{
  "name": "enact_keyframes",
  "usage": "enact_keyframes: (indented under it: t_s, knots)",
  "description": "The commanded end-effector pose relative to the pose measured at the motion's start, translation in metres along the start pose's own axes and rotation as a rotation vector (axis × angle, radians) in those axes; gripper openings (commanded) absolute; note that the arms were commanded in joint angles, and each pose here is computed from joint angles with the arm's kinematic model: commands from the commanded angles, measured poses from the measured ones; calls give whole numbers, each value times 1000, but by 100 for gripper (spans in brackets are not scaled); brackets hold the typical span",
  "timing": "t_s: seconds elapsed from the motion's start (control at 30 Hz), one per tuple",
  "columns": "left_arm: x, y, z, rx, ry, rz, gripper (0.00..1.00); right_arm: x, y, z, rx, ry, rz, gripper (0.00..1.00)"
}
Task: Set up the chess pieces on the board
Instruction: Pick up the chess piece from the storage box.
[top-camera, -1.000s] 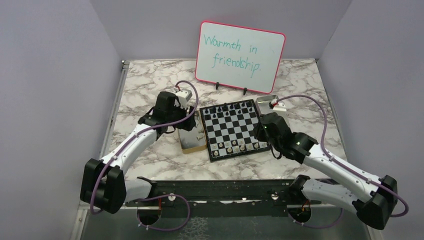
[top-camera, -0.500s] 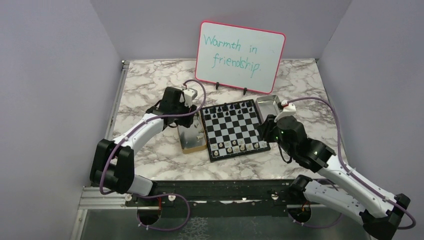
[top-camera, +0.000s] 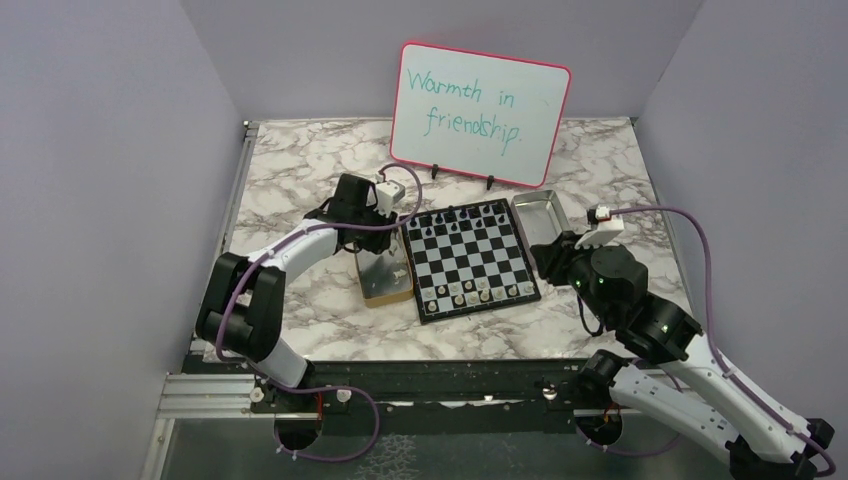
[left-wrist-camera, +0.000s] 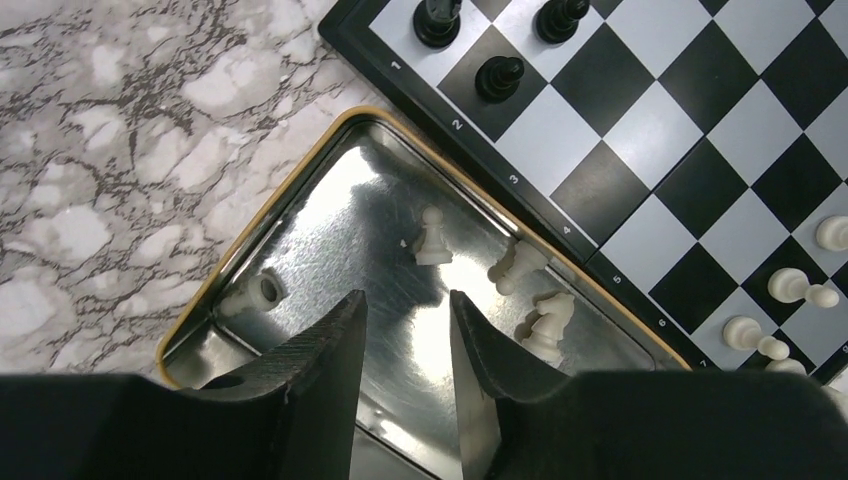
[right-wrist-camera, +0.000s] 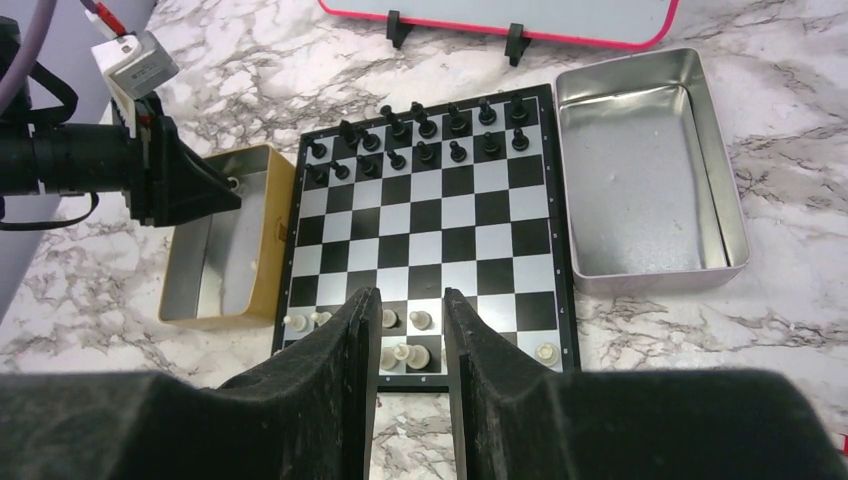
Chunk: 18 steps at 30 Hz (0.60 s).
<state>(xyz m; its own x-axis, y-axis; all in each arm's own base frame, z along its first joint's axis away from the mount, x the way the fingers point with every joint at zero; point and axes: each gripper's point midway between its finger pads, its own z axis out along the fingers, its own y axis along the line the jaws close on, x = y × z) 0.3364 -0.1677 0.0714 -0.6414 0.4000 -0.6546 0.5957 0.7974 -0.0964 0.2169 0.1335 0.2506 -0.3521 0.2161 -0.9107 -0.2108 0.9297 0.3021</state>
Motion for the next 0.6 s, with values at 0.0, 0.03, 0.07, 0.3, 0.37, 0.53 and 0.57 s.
enact_keyframes:
  t_s: [0.0,0.03,0.07,0.3,0.37,0.53,0.57]
  knots:
    - [-17,-7,8,72,-65,86,37,-8,-2,0,13,-33,8,34]
    - [-17,-4,10,57,-61,87,37,-8,-1,0,10,-34,9,34]
    - [-15,-1,12,44,-53,85,37,-8,-1,0,9,-33,9,34]
    - [-3,-2,23,60,-13,74,38,-14,-2,-2,10,-52,1,34]
    - [-1,-1,25,60,-6,72,40,-15,-1,-3,8,-54,-2,34]
    - [0,-4,30,73,-2,66,43,-16,0,-3,1,-52,-3,34]
    - [1,-6,31,80,0,64,43,-16,0,-2,0,-51,-1,34]
